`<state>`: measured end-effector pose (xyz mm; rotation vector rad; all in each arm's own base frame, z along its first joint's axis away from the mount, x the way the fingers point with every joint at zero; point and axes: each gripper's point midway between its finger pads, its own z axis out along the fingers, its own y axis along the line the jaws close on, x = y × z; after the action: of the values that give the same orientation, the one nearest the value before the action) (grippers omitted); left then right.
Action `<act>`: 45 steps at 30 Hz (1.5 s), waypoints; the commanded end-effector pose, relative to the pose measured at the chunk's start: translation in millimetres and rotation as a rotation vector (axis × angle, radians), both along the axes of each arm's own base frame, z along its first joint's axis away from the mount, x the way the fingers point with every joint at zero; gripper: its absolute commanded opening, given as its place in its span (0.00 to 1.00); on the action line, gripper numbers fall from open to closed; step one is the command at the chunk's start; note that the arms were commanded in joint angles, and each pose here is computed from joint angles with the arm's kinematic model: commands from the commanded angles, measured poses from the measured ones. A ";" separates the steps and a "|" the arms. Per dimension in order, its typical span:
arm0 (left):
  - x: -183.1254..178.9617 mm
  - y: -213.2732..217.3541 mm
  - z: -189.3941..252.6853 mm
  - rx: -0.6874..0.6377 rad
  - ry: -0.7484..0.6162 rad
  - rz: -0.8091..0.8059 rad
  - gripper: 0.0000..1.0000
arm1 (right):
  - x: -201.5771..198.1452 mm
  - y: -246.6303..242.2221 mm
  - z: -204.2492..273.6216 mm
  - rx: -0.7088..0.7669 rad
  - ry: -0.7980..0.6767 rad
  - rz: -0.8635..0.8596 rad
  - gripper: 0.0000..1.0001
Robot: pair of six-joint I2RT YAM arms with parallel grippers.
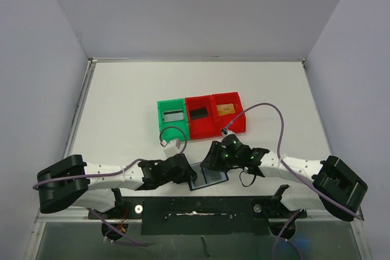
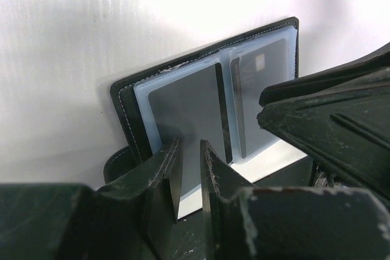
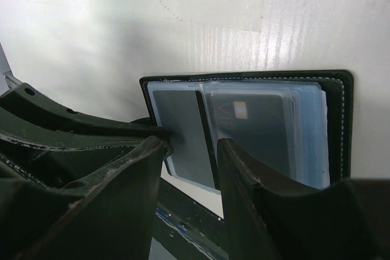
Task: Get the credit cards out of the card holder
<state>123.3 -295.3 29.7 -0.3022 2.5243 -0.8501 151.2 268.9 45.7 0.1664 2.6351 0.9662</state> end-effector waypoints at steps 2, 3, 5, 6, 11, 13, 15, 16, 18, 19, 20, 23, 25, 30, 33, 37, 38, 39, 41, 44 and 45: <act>11.5 -3.2 11.3 0.016 -0.042 0.029 0.17 | 7.0 23.5 22.9 0.067 -0.042 0.043 0.41; 11.3 -3.0 10.8 0.018 -0.042 0.027 0.17 | 6.3 25.4 23.3 0.071 -0.038 0.053 0.41; 10.5 -2.8 9.2 0.026 -0.039 0.020 0.17 | 5.2 29.9 24.4 0.079 -0.036 0.076 0.41; 10.3 -2.7 8.7 0.032 -0.037 0.017 0.17 | 5.9 31.1 24.6 0.076 -0.037 0.079 0.41; 8.5 -0.9 4.8 0.060 -0.028 0.006 0.18 | 2.5 28.1 10.9 -0.009 -0.011 0.096 0.41; 7.1 -0.7 2.2 0.064 -0.021 0.001 0.18 | -3.0 27.3 3.2 -0.031 0.012 0.120 0.41; 5.4 -0.4 -1.2 0.070 -0.010 0.000 0.18 | -4.7 21.6 -3.3 -0.085 0.017 0.113 0.41; 5.1 0.3 -2.4 0.075 -0.006 0.002 0.18 | -5.4 18.3 -5.9 -0.112 0.017 0.108 0.41; 3.5 4.4 -6.7 0.098 0.005 0.006 0.18 | -5.6 12.8 -8.0 -0.152 0.013 0.099 0.42; 3.1 6.1 -8.2 0.107 0.008 0.009 0.18 | -5.2 10.1 -8.4 -0.167 0.012 0.092 0.43; 3.0 7.7 -9.2 0.115 0.010 0.011 0.18 | -4.8 8.3 -8.2 -0.180 0.009 0.088 0.43; 1.8 11.5 -12.6 0.131 0.017 0.012 0.18 | -6.2 5.2 -10.5 -0.200 0.012 0.091 0.40; 1.1 12.3 -14.4 0.136 0.018 0.010 0.18 | -9.0 7.0 -14.9 -0.185 0.020 0.101 0.35; -0.9 11.7 -19.2 0.144 0.031 0.005 0.18 | -15.8 15.2 -25.2 -0.128 0.059 0.110 0.31; -2.5 13.4 -22.9 0.151 0.040 0.006 0.17 | -15.6 19.8 -25.6 -0.079 0.064 0.099 0.23; -3.1 13.6 -22.1 0.147 0.041 0.004 0.17 | -12.8 23.4 -19.7 -0.042 0.041 0.110 0.18; -3.2 12.4 -20.2 0.138 0.040 0.003 0.17 | -12.2 24.9 -16.7 -0.024 0.030 0.114 0.12; -3.1 11.8 -19.1 0.132 0.038 0.002 0.17 | -11.8 25.0 -14.7 -0.011 0.026 0.113 0.11; -2.2 11.4 -16.5 0.125 0.031 0.003 0.17 | -10.8 23.4 -12.7 -0.003 0.024 0.107 0.15; -0.4 15.3 -11.1 0.140 0.023 0.015 0.19 | -7.5 12.4 -14.2 -0.066 0.018 0.080 0.20; 0.3 16.5 -8.6 0.142 0.019 0.018 0.21 | -7.0 9.9 -12.9 -0.082 0.014 0.081 0.21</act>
<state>126.8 -296.7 25.1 -0.3007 2.5518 -0.7657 136.0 280.5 19.5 0.0509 2.7517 0.9009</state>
